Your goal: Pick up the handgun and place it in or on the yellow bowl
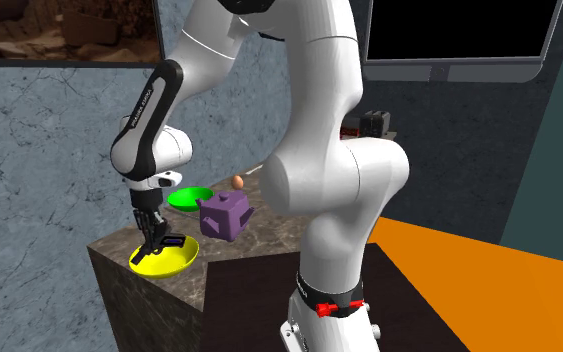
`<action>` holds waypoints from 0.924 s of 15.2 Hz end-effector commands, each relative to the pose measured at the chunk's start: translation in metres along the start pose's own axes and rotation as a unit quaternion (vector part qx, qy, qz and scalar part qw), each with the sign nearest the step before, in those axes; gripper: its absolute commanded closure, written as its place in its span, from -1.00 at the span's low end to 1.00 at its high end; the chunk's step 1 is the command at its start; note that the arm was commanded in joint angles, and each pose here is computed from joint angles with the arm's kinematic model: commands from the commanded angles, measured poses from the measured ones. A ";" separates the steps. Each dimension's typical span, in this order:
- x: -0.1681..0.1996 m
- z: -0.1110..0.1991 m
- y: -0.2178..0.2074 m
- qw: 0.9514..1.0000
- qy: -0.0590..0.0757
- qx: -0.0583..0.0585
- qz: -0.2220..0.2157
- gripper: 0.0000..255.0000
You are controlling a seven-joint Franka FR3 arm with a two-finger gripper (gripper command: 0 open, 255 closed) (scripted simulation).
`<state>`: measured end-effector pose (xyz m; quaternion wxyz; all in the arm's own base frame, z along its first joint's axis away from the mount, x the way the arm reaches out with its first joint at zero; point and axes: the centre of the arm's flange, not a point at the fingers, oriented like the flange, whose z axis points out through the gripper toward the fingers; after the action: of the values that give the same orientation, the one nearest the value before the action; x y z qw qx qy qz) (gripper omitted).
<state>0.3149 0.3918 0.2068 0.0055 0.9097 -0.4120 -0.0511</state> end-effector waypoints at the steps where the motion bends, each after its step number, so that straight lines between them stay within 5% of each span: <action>1: 0.001 0.011 -0.001 1.000 0.000 0.000 0.000 1.00; 9: 0.001 0.015 -0.001 1.000 0.000 0.000 0.000 1.00; 10: 0.001 0.015 -0.001 1.000 0.000 0.000 0.000 -1.00; 14: 0.001 0.015 -0.001 1.000 0.000 0.000 0.000 -1.00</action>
<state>0.3150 0.3918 0.1920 0.0053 0.9098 -0.4118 -0.0509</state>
